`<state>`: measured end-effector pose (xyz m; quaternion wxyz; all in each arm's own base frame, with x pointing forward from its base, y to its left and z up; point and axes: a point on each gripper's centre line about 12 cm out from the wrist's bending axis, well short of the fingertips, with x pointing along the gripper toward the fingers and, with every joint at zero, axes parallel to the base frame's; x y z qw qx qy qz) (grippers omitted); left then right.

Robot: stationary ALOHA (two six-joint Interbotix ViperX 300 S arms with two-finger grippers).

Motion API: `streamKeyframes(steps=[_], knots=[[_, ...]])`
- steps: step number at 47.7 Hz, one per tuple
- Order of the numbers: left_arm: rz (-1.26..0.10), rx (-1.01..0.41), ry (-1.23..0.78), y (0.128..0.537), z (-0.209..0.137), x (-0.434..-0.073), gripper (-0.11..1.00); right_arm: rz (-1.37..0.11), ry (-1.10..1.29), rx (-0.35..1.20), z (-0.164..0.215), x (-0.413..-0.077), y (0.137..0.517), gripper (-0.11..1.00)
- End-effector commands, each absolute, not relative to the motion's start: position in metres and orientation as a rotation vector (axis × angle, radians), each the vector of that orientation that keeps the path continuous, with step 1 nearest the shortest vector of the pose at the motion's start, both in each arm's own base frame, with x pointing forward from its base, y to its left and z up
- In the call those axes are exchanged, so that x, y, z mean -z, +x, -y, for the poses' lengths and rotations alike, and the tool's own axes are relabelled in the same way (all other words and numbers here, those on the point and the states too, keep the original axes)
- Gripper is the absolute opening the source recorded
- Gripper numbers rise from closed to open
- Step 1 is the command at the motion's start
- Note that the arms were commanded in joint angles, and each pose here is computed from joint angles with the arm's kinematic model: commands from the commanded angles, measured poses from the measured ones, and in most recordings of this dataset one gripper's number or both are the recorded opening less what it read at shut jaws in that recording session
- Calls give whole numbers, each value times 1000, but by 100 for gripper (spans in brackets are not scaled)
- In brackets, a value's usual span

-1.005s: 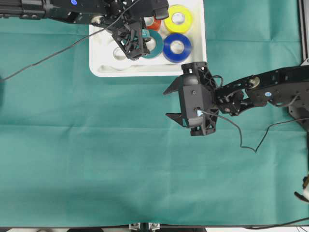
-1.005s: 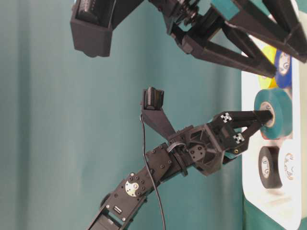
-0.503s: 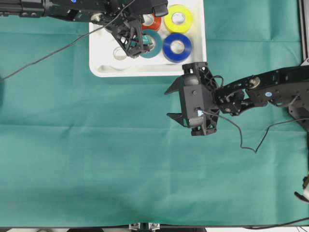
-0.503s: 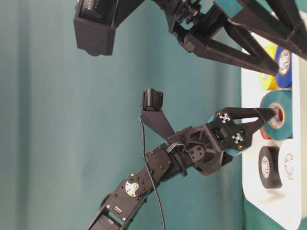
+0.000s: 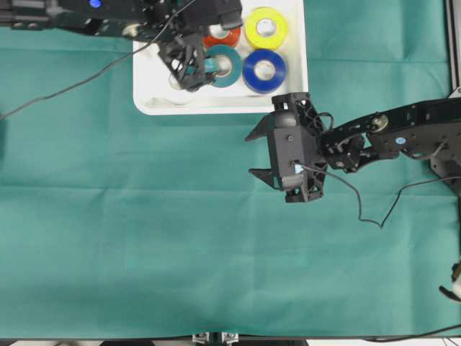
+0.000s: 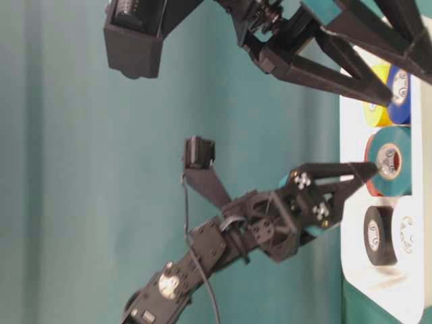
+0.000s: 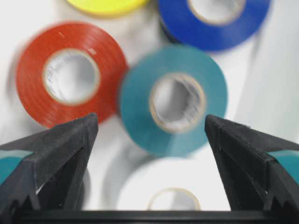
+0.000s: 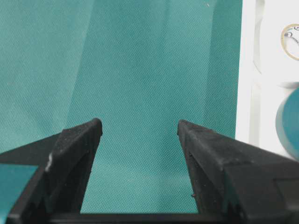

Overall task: Put the tape alternately from left to right into the white case.
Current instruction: 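Release the teal roll beside the blue roll and withdraw left gripper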

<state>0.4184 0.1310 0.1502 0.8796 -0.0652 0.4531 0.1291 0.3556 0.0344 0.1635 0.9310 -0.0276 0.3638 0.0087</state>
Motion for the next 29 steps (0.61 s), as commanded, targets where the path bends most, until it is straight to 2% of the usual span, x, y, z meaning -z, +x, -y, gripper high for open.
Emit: streamKeyframes(steps=[1,29], knots=[[-883,-252,-119,415,-119,-178,70,-718,-49,-23,-36,-172,359,74],[-917,-108,-59,379,-47,-178,70,-746,-67,22,-31,-171,357,74]])
